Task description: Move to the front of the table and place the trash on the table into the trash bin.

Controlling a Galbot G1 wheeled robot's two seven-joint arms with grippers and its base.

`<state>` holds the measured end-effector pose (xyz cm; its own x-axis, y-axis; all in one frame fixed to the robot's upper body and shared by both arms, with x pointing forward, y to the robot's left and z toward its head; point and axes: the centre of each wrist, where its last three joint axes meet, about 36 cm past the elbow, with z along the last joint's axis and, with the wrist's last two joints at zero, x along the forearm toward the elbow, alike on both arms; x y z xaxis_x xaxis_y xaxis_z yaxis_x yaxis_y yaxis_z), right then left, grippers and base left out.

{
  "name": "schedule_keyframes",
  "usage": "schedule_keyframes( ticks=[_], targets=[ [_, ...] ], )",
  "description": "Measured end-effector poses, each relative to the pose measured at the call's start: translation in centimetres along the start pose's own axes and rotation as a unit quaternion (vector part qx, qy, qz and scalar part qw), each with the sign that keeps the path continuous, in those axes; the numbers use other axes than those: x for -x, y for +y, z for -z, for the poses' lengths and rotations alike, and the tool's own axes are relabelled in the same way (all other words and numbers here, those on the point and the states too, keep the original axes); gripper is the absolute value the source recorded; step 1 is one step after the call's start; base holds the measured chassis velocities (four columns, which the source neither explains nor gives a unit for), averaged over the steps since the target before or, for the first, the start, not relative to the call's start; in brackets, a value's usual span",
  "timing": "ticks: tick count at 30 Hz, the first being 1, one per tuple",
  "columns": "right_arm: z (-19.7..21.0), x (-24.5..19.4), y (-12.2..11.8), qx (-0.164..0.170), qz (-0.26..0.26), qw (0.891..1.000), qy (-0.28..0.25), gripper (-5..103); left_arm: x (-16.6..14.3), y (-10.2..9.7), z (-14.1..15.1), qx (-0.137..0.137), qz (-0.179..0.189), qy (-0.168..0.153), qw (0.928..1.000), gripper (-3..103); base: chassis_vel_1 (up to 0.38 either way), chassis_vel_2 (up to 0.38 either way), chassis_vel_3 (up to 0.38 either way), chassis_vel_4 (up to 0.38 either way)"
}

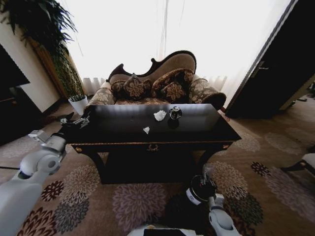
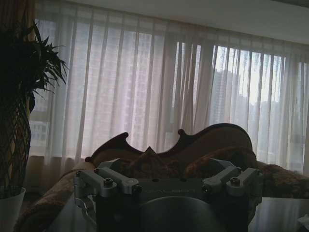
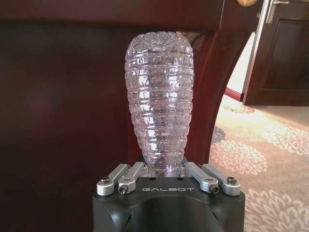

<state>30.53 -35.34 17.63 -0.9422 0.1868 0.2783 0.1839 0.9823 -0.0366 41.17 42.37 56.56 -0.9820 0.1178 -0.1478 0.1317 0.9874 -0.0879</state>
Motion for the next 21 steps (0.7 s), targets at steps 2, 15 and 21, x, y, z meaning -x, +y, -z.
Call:
schedule_keyframes(
  ticks=[2,15,21],
  targets=[
    [-1.5,1.4,-0.2,0.007,-0.009,1.0,0.021,23,0.0,0.0,0.0,0.0,0.0,0.0,1.0,100,0.0,0.0,0.0,0.0],
    [-4.7,7.5,-2.6,0.066,-0.063,0.995,0.047,23,0.0,-0.1,0.0,0.0,-0.001,0.001,1.0,100,0.0,0.0,0.0,0.0],
    [-5.5,8.1,-3.6,0.074,-0.072,0.993,0.058,23,0.0,-0.1,0.0,0.0,-0.001,0.001,1.0,100,0.0,0.0,0.0,0.0]
  ],
)
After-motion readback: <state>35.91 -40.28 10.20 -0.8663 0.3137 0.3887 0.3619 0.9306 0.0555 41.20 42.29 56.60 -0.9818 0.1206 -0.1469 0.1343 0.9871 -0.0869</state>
